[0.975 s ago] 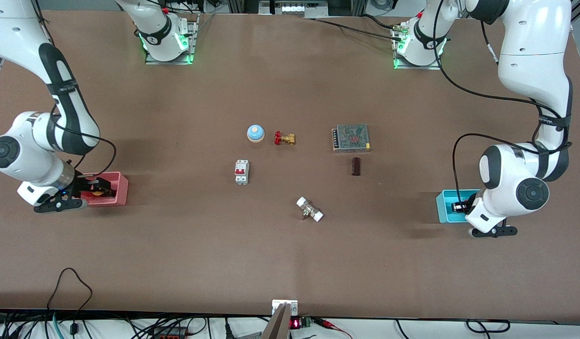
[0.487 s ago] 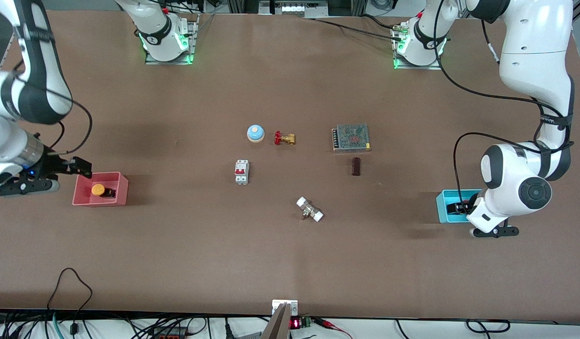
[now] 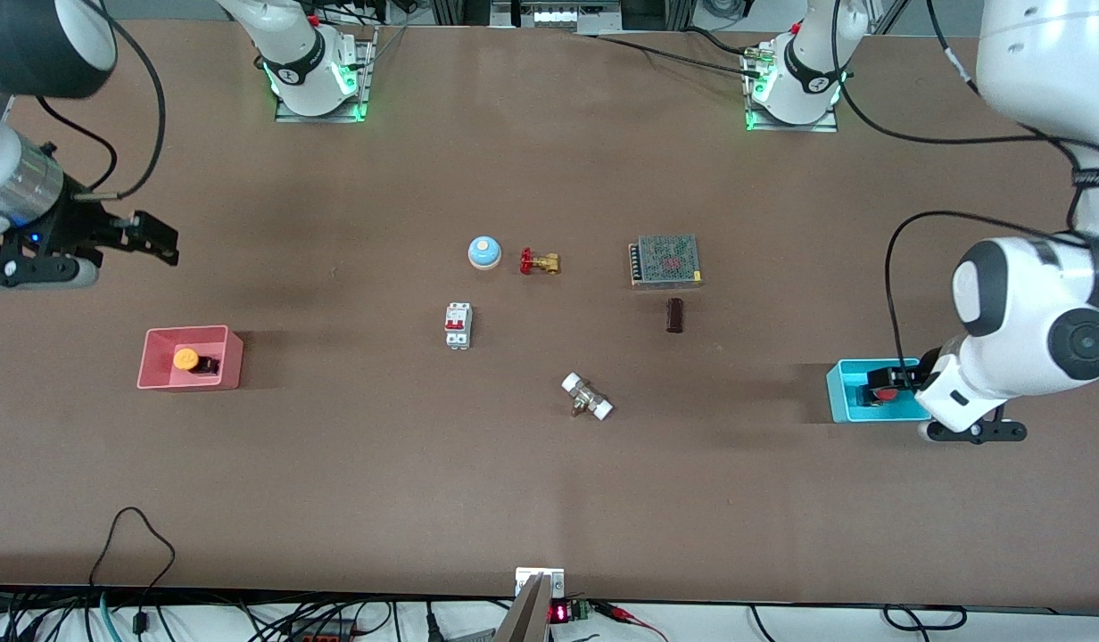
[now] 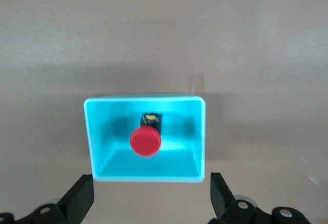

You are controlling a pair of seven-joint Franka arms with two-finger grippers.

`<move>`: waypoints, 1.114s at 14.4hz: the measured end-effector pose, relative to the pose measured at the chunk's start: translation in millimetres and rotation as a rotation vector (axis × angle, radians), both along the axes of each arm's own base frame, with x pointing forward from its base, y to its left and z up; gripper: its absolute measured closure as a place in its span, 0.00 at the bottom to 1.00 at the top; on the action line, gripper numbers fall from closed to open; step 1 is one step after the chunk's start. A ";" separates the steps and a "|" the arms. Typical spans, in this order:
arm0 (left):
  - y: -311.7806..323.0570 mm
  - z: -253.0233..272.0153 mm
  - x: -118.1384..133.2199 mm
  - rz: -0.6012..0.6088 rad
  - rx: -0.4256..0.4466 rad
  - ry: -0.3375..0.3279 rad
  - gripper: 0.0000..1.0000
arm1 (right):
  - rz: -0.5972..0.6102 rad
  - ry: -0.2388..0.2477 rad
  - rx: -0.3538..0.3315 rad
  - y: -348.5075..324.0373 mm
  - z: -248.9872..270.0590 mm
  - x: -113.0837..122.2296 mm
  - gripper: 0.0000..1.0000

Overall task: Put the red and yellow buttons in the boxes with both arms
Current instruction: 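Open both grippers and lift them away from the boxes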

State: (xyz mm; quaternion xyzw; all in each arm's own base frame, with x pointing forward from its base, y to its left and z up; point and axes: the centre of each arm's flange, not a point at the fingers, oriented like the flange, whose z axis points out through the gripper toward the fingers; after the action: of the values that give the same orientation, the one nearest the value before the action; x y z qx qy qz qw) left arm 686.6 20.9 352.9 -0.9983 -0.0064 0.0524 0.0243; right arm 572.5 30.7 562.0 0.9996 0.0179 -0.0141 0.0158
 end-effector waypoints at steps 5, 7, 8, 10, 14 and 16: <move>-47.4 119.7 6.5 -0.068 -0.023 -0.129 0.00 | -0.064 0.015 0.006 17.1 -2.6 -2.0 0.00; -42.7 161.6 8.4 -0.063 -0.021 -0.182 0.00 | -0.067 0.019 0.007 17.3 -4.8 -1.1 0.00; -41.4 172.7 3.7 -0.060 -0.021 -0.167 0.00 | -0.067 0.020 0.008 17.3 -5.5 -0.9 0.00; -36.7 181.2 -10.7 -0.053 -0.023 -0.116 0.00 | -0.067 0.021 0.008 17.4 -6.1 -0.6 0.00; -27.4 175.0 -48.0 -0.049 -0.032 -0.198 0.00 | -0.067 0.024 0.008 17.2 -7.2 -0.3 0.00; -25.4 163.9 -76.4 -0.050 -0.039 -0.199 0.00 | -0.068 0.025 0.008 17.0 -7.4 -0.3 0.00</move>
State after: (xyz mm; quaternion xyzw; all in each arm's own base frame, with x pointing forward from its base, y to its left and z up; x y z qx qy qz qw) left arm 610.2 -4.5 516.8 -0.9987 0.0171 -0.0475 0.0053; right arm 572.2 47.7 554.6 0.9994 -0.0156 -0.0272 0.0110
